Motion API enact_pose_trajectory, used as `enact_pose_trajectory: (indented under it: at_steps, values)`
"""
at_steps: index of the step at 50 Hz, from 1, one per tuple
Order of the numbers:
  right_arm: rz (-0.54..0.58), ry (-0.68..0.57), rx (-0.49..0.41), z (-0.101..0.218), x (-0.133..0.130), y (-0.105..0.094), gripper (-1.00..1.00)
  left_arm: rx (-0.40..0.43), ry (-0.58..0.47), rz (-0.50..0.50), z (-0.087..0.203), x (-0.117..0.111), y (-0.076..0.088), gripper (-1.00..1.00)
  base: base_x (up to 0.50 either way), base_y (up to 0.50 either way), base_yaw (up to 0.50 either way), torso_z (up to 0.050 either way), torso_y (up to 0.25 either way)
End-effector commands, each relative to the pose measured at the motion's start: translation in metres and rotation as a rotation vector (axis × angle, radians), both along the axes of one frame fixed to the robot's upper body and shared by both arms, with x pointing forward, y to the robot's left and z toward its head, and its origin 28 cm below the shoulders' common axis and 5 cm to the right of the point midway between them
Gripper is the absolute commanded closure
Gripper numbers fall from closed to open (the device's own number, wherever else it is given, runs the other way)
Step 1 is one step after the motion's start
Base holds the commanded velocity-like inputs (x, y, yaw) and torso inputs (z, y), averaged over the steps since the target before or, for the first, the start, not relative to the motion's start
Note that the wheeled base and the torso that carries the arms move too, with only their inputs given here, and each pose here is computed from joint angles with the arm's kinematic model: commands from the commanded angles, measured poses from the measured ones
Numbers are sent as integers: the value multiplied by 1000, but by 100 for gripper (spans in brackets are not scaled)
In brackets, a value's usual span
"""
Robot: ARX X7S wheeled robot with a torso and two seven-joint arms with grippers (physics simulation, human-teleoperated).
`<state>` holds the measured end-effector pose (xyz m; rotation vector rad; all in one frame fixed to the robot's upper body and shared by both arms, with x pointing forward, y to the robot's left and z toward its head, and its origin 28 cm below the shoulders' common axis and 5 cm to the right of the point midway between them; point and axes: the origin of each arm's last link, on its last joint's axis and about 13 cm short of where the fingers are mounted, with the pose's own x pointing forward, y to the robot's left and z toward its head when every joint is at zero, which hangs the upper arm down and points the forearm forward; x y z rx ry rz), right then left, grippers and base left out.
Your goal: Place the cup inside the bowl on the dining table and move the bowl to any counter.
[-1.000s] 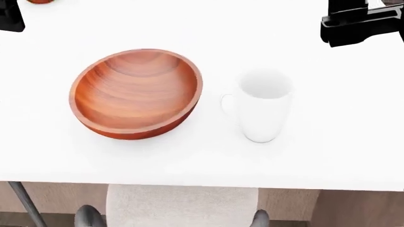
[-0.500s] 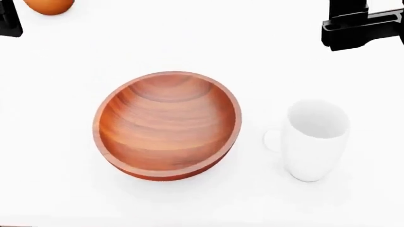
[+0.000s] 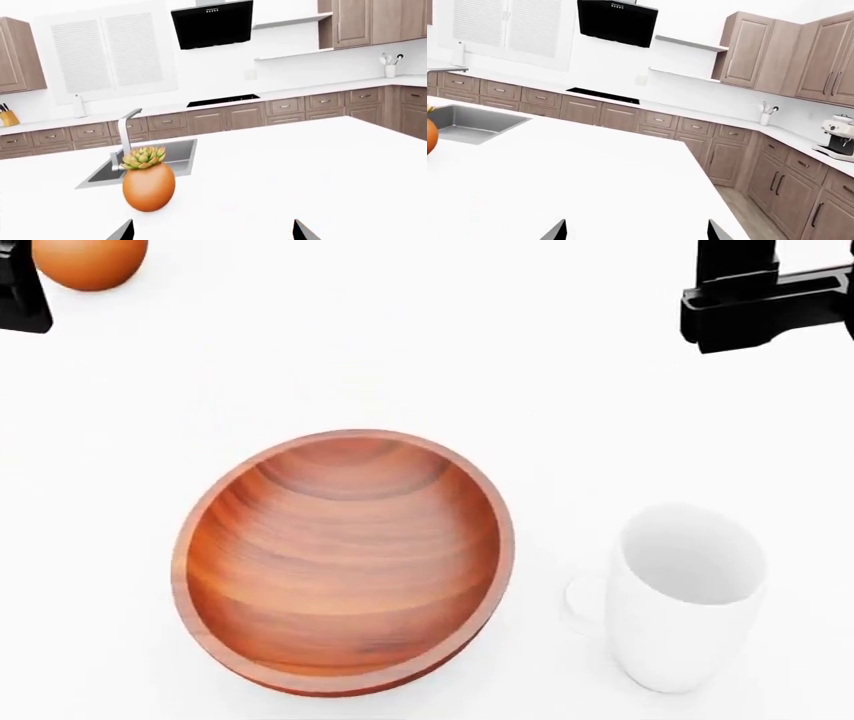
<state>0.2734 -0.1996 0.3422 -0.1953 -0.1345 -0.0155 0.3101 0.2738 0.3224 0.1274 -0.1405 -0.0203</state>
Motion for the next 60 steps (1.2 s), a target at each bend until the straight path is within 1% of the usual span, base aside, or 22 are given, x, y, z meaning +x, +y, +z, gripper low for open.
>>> enact_pose_trajectory:
  at_steps: [1,5,7,11,12,13,14,15,16,17,18,19,20,21,24,29,33,42,47,50,56,60]
  values:
    - [9,39,14,0,-1,0,-100,-3,-9,2,-6,0,3,-100,0,0,0,0,0]
    - [46,108,-20,1,-1,-1,-100,-7,1,4,-11,2,4,-100,0,0,0,0,0]
    - [50,108,-8,1,-1,-1,-100,-6,4,5,-12,3,6,-100,0,0,0,0,0]
    - [44,100,-7,1,-1,0,-100,-7,5,7,-14,4,3,-100,0,0,0,0,0]
    - [40,101,-5,1,-1,0,-100,-9,7,8,-14,4,6,-100,0,0,0,0,0]
    - [-126,89,-3,-20,-35,-29,-100,-9,9,10,-16,4,5,-100,0,0,0,0,0]
    - [-130,111,-234,-45,-41,-19,-100,-9,10,11,-17,4,4,-100,0,0,0,0,0]
    - [-161,93,-315,-61,-56,-24,-100,-9,13,13,-19,4,3,-100,0,0,0,0,0]
    - [-189,15,-360,-57,-71,-26,-100,-11,14,15,-21,3,3,-100,0,0,0,0,0]
    - [-185,-88,-293,-52,-81,-18,-100,-10,14,16,-20,4,5,-100,0,0,0,0,0]
    - [-170,-132,-157,-53,-86,-5,-100,-11,14,17,-20,4,4,-100,0,0,0,0,0]
    - [-91,-47,-74,-63,-93,5,-100,-14,12,17,-21,4,3,-100,0,0,0,0,0]
    - [31,57,39,-75,-101,15,-100,-12,6,18,-19,2,3,-100,0,0,0,0,0]
    - [70,60,93,-83,-104,20,-100,-13,3,19,-19,1,6,-100,0,0,0,0,0]
    - [93,77,104,-107,-103,25,-100,-12,7,17,-20,0,7,-100,0,0,0,0,0]
    - [120,66,138,-116,-112,25,-100,-14,7,22,-21,0,8,-100,0,0,0,0,0]
    - [146,95,151,-135,-128,26,-100,-16,14,23,-25,1,9,-100,0,0,0,0,0]
    - [127,126,166,-152,-142,27,-100,-14,20,19,-27,0,9,-100,0,0,0,0,0]
    - [105,161,163,-163,-145,27,-100,-15,26,11,-30,1,1,-100,0,0,0,0,0]
    - [81,177,158,-164,-144,25,-100,-14,28,9,-30,0,0,-100,0,0,0,0,0]
    - [43,190,143,-163,-144,22,-100,-15,33,6,-32,0,1,-100,0,0,0,0,0]
    - [28,210,141,-166,-142,21,-100,-15,42,4,-32,0,8,-100,0,0,0,0,0]
